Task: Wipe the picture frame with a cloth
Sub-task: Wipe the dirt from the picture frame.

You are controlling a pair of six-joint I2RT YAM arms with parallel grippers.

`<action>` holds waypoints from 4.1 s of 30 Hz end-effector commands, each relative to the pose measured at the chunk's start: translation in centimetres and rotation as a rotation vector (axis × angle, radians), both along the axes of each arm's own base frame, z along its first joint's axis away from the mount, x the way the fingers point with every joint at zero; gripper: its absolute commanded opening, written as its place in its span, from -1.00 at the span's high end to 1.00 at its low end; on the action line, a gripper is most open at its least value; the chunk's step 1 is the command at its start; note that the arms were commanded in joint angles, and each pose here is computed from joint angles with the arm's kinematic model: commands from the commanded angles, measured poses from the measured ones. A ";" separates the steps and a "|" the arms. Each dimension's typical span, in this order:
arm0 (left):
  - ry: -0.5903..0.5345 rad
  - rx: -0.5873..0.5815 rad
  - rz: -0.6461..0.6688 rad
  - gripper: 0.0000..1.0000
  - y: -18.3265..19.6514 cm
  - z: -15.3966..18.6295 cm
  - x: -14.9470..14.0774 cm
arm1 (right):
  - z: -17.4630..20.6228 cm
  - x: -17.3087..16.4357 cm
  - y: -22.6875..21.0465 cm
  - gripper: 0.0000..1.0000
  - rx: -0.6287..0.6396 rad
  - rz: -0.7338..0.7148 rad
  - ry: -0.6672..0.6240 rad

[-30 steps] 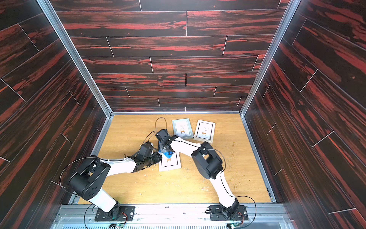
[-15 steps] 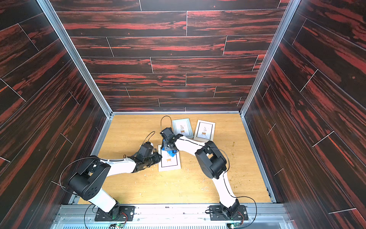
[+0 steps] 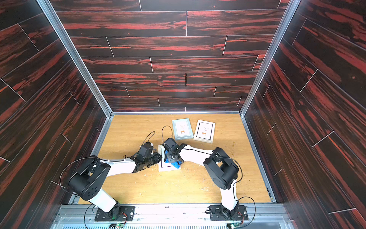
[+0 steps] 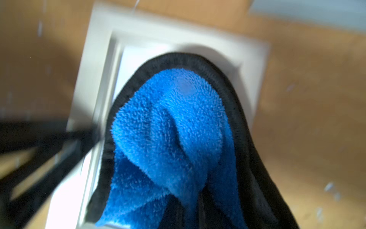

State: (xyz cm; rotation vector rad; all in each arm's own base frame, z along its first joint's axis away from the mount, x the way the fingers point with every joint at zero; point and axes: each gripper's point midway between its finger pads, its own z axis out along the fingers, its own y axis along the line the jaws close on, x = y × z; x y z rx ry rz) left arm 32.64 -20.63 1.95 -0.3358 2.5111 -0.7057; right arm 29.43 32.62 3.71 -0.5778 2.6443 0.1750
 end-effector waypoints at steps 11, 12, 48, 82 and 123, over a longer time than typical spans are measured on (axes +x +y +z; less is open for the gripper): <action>0.289 0.157 0.022 0.41 3.9 -6.3 -6.6 | -0.2 4.8 0.9 1.00 -0.016 -0.038 -0.034; 0.289 0.155 0.022 0.41 3.8 -6.4 -6.6 | -0.3 3.4 0.7 1.00 -0.011 -0.025 -0.021; 0.290 0.135 0.016 0.41 3.4 -6.6 -6.6 | -0.4 5.7 6.4 1.00 0.160 -0.052 0.066; 0.287 0.143 0.035 0.41 3.8 -6.6 -6.7 | -1.1 0.4 -3.7 1.00 -0.063 -0.248 0.029; 0.295 0.145 0.050 0.41 4.0 -6.8 -6.7 | -0.4 -3.2 2.6 1.00 0.069 -0.101 0.082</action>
